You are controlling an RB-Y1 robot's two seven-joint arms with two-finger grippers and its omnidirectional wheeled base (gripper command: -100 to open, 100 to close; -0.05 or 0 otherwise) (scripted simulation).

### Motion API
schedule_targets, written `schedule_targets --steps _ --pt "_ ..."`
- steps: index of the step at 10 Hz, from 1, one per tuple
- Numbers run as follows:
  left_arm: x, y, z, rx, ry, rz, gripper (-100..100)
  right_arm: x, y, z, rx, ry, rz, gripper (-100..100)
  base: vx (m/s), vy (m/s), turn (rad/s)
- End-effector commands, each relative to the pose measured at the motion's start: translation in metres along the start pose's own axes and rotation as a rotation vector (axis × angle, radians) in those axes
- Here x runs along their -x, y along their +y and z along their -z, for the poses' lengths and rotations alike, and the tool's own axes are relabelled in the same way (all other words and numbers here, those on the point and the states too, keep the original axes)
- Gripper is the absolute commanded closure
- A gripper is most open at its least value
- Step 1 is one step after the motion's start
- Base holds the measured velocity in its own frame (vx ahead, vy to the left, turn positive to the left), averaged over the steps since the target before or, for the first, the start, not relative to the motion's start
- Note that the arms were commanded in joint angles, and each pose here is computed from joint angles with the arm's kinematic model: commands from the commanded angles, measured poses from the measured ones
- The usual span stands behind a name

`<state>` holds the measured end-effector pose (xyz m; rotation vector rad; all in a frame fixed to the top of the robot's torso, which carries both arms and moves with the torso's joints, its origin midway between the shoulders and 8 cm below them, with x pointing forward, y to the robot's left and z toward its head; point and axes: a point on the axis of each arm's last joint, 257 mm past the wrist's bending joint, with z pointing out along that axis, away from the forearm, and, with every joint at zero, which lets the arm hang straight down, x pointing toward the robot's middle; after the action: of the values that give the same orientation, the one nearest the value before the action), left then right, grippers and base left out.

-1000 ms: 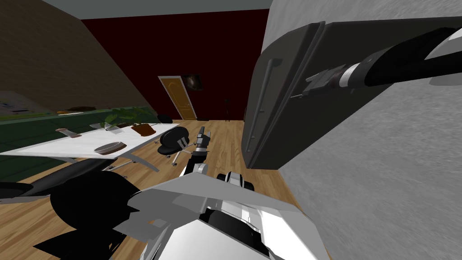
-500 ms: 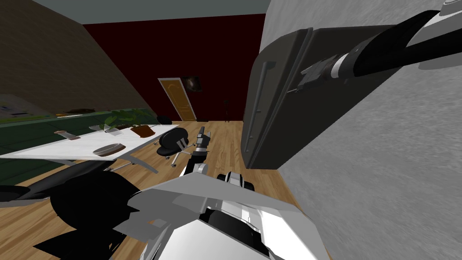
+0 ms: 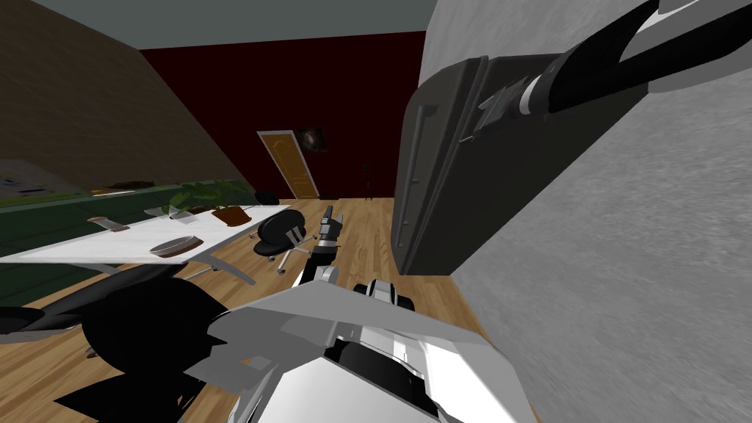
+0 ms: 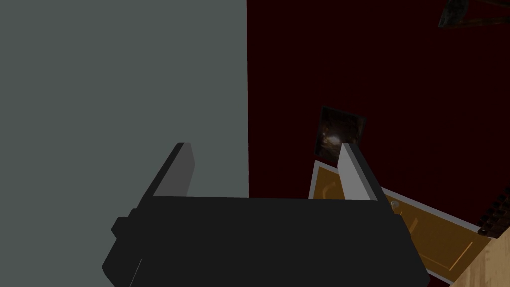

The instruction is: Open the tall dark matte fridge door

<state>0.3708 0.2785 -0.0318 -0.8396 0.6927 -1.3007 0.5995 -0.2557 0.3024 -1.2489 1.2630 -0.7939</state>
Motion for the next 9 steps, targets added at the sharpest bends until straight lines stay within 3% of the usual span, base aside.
schedule_targets --steps 1,4,9 --pt "0.0 0.0 0.0 0.0 0.0 0.0 0 0.033 -0.017 -0.005 -0.038 -0.01 0.073 -100 0.008 -0.039 0.005" --pt "0.0 0.0 0.0 0.0 0.0 0.0 0 0.06 -0.034 -0.012 -0.079 -0.013 0.131 -100 0.011 -0.036 -0.003" --pt "0.0 0.0 0.0 0.0 0.0 0.0 0 0.103 -0.035 -0.025 -0.095 -0.025 0.218 -100 0.009 -0.03 0.012"
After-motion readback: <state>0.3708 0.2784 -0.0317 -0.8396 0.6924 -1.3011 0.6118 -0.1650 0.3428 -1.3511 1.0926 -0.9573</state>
